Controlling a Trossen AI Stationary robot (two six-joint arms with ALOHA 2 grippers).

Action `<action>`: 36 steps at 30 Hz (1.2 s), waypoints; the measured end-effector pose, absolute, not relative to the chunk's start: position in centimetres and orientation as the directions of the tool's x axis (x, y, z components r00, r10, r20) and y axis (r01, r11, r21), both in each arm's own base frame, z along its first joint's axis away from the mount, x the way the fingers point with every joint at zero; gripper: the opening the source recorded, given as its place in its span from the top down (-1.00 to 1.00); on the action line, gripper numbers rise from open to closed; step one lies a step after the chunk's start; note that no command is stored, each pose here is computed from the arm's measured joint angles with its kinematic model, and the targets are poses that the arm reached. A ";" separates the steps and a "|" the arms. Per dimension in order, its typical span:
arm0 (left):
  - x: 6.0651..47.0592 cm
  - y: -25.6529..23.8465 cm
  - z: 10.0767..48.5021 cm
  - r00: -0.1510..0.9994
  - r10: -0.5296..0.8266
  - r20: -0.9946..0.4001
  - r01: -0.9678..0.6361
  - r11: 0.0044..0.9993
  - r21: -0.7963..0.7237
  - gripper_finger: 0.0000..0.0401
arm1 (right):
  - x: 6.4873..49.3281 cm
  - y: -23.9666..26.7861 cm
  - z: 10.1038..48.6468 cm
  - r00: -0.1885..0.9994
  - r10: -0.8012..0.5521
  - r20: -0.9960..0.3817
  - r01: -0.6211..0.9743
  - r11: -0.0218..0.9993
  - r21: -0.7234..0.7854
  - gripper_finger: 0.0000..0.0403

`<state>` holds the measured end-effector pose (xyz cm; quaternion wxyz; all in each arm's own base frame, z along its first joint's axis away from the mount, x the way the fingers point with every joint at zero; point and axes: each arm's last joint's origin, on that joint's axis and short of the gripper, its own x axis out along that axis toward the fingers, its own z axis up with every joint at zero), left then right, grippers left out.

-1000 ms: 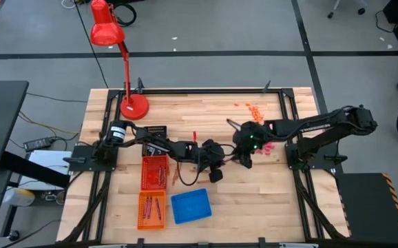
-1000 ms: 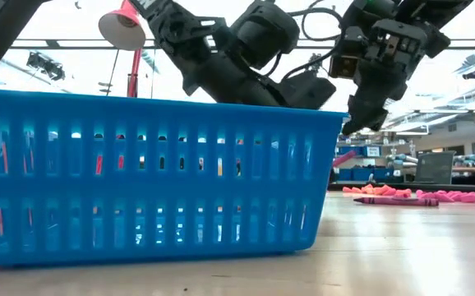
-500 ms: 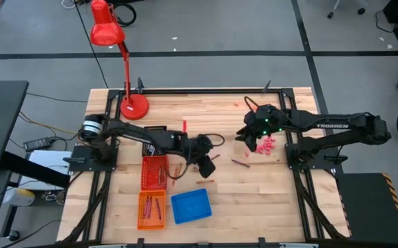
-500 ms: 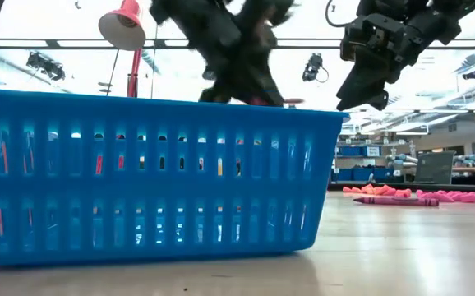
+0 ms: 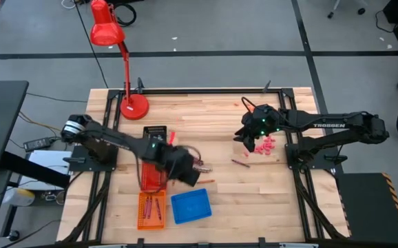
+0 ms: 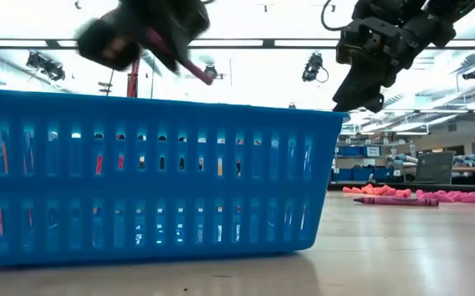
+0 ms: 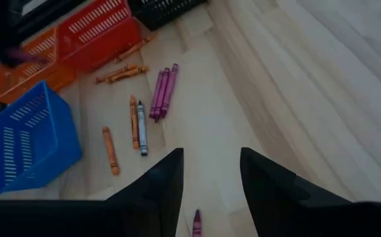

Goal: Sort crayons
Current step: Put the red crayon into the orange bin

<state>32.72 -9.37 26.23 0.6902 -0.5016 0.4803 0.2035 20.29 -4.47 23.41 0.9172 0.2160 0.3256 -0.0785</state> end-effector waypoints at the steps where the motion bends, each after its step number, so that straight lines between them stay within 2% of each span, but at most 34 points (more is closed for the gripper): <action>1: 32.5 -10.2 26.2 0.441 -0.242 -0.864 -0.763 0.405 -0.503 0.78 | 20.3 -4.5 23.5 0.780 -0.005 -0.626 0.281 0.896 0.344 0.24; 3: 31.9 -11.9 26.2 0.406 -0.304 -0.862 -0.775 0.385 -0.501 0.78 | 20.5 -4.6 23.7 0.796 -0.010 -0.605 0.274 0.897 0.346 0.24; 10: 28.8 -17.8 26.1 0.330 -0.366 -0.870 -0.823 0.340 -0.455 0.78 | 20.6 -4.7 23.8 0.809 0.001 -0.587 0.214 0.930 0.297 0.24; 17: 25.0 -21.5 25.6 0.297 -0.230 -0.927 -0.908 0.233 -0.349 0.78 | 20.6 -4.9 23.9 0.818 -0.011 -0.576 0.184 0.952 0.243 0.25; 22: 23.7 -23.1 25.2 0.373 -0.129 -0.919 -0.913 0.123 -0.389 0.78 | 20.6 -5.0 23.9 0.817 -0.014 -0.577 0.201 0.944 0.261 0.25; 36: 25.1 -23.9 22.8 0.358 -0.104 -0.928 -0.923 0.110 -0.368 0.77 | 20.6 -5.0 24.0 0.819 -0.015 -0.574 0.230 0.925 0.303 0.25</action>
